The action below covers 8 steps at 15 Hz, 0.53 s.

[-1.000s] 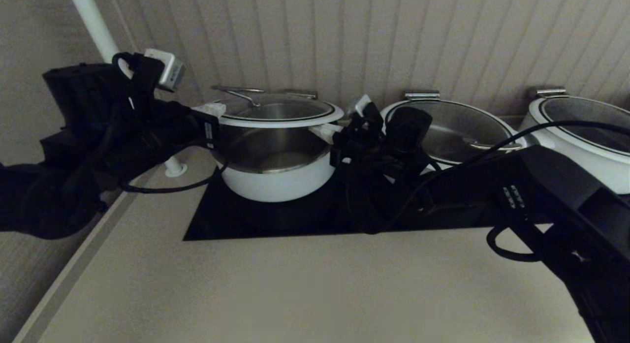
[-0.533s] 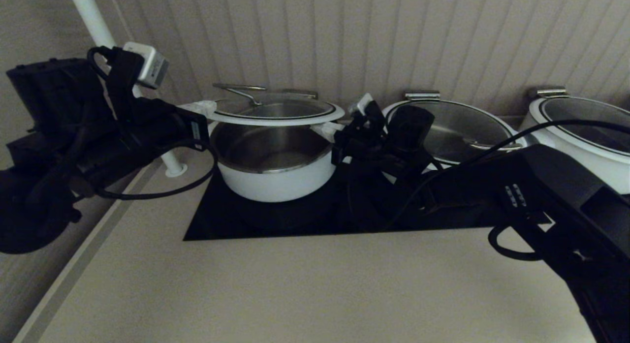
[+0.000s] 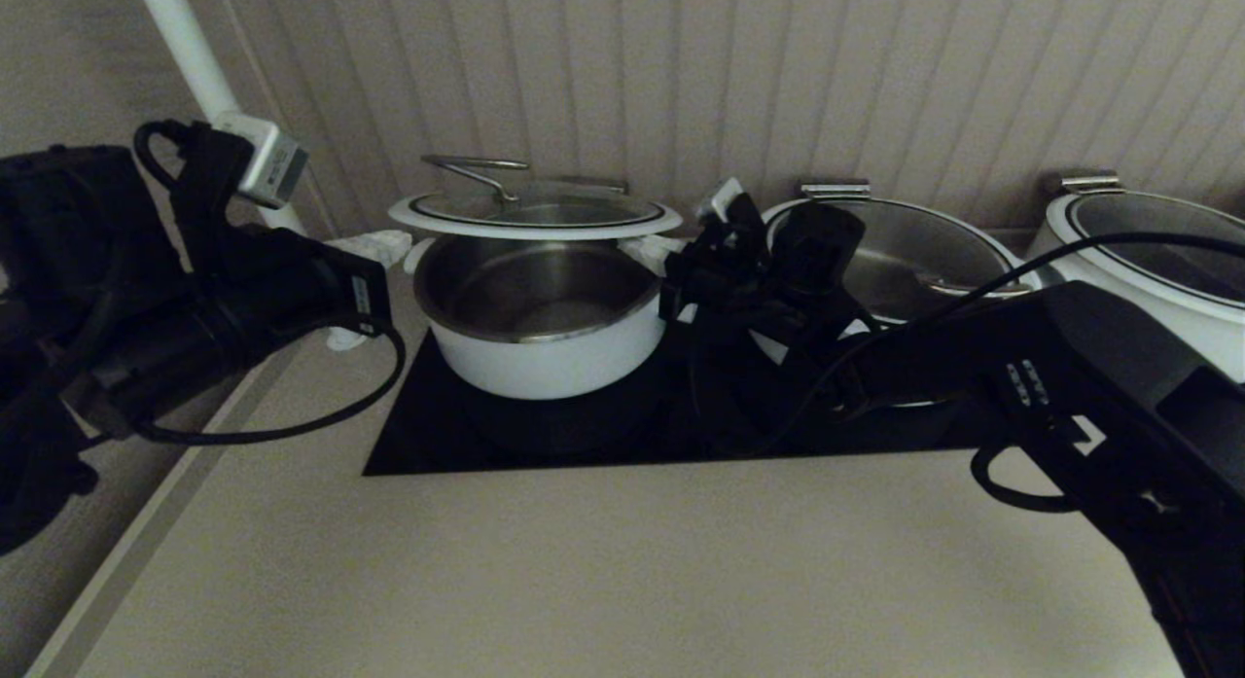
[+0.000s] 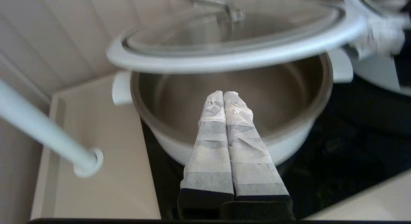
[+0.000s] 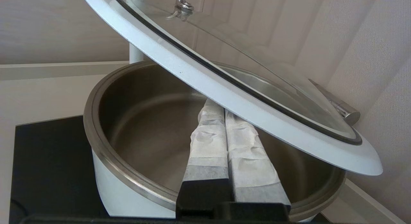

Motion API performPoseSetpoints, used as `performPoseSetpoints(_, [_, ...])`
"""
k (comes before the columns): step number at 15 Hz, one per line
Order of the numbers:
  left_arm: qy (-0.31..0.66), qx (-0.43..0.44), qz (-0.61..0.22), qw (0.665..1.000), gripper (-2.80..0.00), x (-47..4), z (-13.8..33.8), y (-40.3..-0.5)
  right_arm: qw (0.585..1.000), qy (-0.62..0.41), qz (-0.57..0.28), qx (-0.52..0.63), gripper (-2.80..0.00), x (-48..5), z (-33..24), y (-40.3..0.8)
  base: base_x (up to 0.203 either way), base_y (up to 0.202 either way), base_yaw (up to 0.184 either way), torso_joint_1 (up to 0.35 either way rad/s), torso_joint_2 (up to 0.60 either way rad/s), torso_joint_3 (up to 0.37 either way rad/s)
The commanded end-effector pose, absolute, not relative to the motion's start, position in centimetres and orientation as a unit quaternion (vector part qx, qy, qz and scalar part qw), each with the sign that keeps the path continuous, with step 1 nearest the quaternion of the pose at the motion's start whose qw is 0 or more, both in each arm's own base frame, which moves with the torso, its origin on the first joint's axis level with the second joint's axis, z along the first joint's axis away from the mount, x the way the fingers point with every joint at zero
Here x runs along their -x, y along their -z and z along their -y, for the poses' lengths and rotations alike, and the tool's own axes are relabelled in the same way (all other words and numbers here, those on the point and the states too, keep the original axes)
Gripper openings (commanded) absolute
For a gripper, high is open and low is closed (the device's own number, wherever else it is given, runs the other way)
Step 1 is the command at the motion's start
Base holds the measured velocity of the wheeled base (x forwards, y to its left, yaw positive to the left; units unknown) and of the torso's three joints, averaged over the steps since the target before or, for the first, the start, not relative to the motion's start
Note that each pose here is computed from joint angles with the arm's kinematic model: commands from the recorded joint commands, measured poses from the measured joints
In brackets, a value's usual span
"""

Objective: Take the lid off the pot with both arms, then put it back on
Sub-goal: Open the pot lid completely

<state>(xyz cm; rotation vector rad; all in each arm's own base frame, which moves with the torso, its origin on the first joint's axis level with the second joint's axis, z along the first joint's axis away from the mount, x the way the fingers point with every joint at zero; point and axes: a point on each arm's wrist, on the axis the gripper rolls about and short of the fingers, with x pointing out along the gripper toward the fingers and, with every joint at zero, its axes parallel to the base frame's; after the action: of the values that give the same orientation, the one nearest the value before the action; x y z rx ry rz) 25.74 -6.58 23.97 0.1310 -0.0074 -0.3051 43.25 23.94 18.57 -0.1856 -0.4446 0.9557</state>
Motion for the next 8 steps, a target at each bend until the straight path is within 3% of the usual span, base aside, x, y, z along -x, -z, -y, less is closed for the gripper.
performPoseSetpoints(1, [0.154, -0.067, -0.008, 0.986, -2.8, -24.7, 6.3, -23.1, 0.859, -0.456, 0.217, 0.089, -2.8, -43.1, -23.9, -18.8, 0.0, 0.0, 0.0, 0.0, 0.0, 0.0])
performPoseSetpoints(8, [0.161, -0.072, -0.045, 0.983, -2.8, -25.4, 6.8, -21.1, 0.858, -0.455, 0.223, 0.09, -2.8, -43.0, -23.7, -19.5, 0.0, 0.0, 0.0, 0.0, 0.0, 0.0])
